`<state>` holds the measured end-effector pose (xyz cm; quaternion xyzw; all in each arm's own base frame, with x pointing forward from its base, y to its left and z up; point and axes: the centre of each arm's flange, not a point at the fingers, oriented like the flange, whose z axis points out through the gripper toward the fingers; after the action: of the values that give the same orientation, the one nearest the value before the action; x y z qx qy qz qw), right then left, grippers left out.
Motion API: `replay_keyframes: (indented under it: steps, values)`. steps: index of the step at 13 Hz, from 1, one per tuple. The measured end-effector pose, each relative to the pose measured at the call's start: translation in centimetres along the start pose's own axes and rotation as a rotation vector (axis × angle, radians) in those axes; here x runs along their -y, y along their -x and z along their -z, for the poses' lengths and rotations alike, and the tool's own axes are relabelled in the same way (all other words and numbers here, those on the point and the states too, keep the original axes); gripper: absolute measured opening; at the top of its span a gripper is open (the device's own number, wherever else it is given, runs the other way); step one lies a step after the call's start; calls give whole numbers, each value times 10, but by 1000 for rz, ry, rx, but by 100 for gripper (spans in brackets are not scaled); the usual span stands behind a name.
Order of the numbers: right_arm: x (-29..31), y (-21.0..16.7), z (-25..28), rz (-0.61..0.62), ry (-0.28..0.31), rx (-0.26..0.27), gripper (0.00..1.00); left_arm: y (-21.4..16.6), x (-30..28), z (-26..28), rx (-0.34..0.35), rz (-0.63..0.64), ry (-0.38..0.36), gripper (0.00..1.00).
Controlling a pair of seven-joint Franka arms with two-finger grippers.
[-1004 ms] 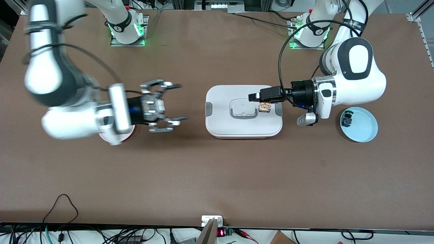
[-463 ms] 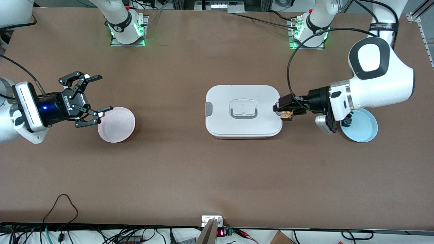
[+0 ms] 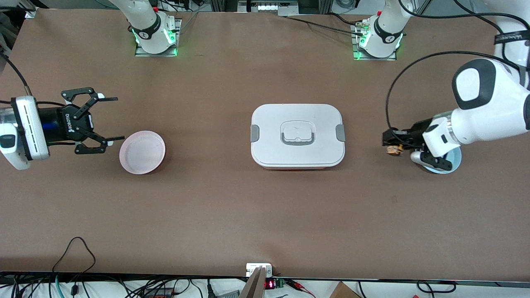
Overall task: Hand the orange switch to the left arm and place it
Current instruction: 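Open the right gripper and withdraw while the left gripper carries the switch, then lower the orange switch onto the light-blue plate with the left gripper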
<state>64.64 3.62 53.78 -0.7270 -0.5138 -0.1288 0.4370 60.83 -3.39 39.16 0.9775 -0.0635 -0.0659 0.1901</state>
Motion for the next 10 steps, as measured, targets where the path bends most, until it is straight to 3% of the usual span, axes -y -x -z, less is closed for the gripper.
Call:
replay_keyframes:
  steps: [2,4,5,7,9,10]
  values:
    - [39,-21,13,-166,182,247,100,6,48,-7,60,26,-87,8]
    - [74,-40,12,-329,365,456,100,14,89,-10,109,54,-172,8]
    - [88,-49,9,-395,452,531,100,19,109,-11,135,61,-225,9]
    - [108,-59,9,-515,584,591,100,30,153,-14,186,56,-302,9]
    - [119,-56,21,-626,716,643,100,35,178,-23,240,-29,-331,9]
    - [125,-57,19,-696,776,639,100,36,185,-27,270,-100,-344,10]
